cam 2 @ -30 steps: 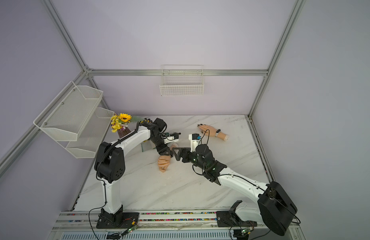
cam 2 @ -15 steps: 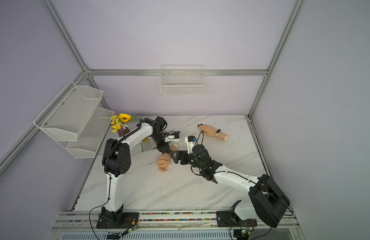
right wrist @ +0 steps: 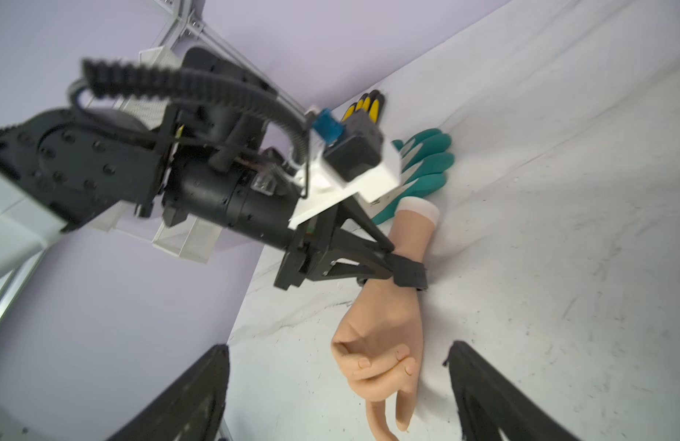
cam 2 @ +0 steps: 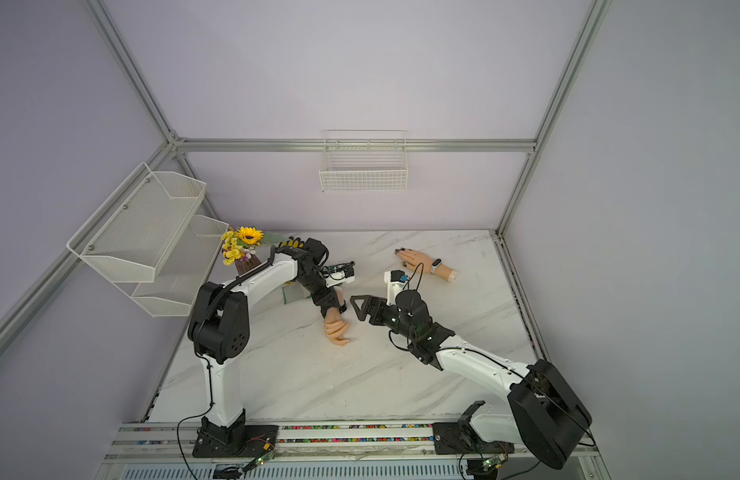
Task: Take off the watch
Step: Adjust the hand at the center of the board.
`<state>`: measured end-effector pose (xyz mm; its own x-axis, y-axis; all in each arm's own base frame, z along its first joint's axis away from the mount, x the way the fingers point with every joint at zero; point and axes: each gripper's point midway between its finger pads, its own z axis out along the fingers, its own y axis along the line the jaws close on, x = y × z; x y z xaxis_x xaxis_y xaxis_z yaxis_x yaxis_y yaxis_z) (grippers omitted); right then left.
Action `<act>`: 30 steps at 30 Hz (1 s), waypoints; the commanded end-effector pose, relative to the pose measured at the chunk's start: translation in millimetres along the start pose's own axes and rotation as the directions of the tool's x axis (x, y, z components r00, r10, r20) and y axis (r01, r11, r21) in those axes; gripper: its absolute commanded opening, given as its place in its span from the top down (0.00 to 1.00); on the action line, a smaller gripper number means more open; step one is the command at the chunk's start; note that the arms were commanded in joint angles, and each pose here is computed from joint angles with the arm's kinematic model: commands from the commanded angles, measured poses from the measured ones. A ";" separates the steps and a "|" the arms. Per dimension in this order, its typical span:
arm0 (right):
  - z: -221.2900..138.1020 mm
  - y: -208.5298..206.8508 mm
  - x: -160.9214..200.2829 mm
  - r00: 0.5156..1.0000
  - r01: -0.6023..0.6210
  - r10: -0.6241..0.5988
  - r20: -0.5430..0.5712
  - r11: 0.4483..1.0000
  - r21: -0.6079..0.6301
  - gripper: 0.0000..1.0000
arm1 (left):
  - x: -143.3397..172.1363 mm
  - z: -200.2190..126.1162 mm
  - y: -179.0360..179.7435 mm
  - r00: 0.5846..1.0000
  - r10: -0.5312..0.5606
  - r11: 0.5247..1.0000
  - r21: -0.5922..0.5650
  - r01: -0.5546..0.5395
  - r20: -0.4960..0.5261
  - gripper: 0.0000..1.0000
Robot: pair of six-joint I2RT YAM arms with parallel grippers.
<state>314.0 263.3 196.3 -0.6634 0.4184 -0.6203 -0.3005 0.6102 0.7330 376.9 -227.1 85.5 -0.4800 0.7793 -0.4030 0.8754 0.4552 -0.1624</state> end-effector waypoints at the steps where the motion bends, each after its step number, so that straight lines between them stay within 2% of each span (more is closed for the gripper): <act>1: 0.1 -14.4 -11.2 0.996 -0.039 0.036 0.077 0.999 0.032 0.08 | -17.9 -7.5 -9.9 0.981 -0.149 0.988 -0.030 0.154 0.121 0.96; 2: 4.9 -13.6 -10.6 0.997 -0.021 0.019 0.071 1.000 0.017 0.08 | -18.9 -8.7 -15.5 0.975 -0.161 0.986 -0.029 0.167 0.152 1.00; 5: 28.4 -11.7 -0.3 0.999 0.054 -0.054 0.005 0.998 -0.025 0.08 | -18.6 -12.2 -26.7 0.952 -0.182 0.976 -0.073 0.205 0.245 1.00; 7: 43.4 -15.8 10.8 0.995 0.089 -0.091 -0.049 0.995 -0.034 0.09 | -15.2 -16.6 -28.2 0.922 -0.220 0.959 -0.103 0.265 0.320 1.00; 10: 48.7 -17.9 22.9 0.990 0.117 -0.122 -0.074 0.990 -0.078 0.11 | -8.1 -25.6 -34.5 0.840 -0.291 0.925 -0.087 0.369 0.458 1.00; 12: 50.6 -22.9 33.2 0.989 0.105 -0.114 -0.097 0.990 -0.093 0.11 | -4.8 -31.4 -43.0 0.765 -0.342 0.905 -0.029 0.425 0.546 1.00; 14: 52.2 -22.1 47.0 0.983 0.099 -0.118 -0.140 0.986 -0.134 0.14 | -0.2 -33.1 -54.5 0.712 -0.370 0.896 0.027 0.443 0.597 1.00; 15: 53.1 -21.5 52.0 0.981 0.101 -0.123 -0.153 0.985 -0.143 0.15 | 8.0 -26.2 -58.1 0.698 -0.390 0.886 0.037 0.463 0.601 1.00; 16: 53.4 -21.1 56.2 0.979 0.103 -0.126 -0.162 0.984 -0.147 0.16 | 9.4 -34.6 -63.2 0.677 -0.380 0.886 0.037 0.463 0.630 1.00; 19: 53.8 -12.0 65.4 0.972 0.131 -0.157 -0.176 0.980 -0.149 0.17 | 36.0 -25.9 -70.1 0.654 -0.416 0.855 0.027 0.517 0.632 1.00; 22: 56.4 -7.3 72.5 0.968 0.153 -0.172 -0.185 0.982 -0.112 0.17 | 64.1 -14.5 -76.1 0.661 -0.446 0.827 -0.006 0.563 0.603 1.00; 25: 58.7 7.8 79.6 0.965 0.177 -0.189 -0.181 0.981 -0.080 0.17 | 94.9 -3.2 -81.7 0.664 -0.504 0.775 -0.050 0.630 0.552 1.00; 27: 56.8 15.4 84.1 0.972 0.155 -0.162 -0.167 0.986 -0.058 0.17 | 115.5 -1.2 -81.6 0.642 -0.556 0.715 -0.091 0.693 0.528 0.91; 30: 46.3 25.4 90.1 0.988 0.088 -0.095 -0.123 0.994 -0.059 0.16 | 128.4 -3.8 -87.3 0.604 -0.590 0.673 -0.087 0.734 0.536 0.75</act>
<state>278.7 353.7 133.6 -0.7329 0.1756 -0.6573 -0.4563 0.5899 0.6663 258.5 -196.5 87.6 -0.6837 0.0143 -0.7297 0.4008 0.8429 -0.3590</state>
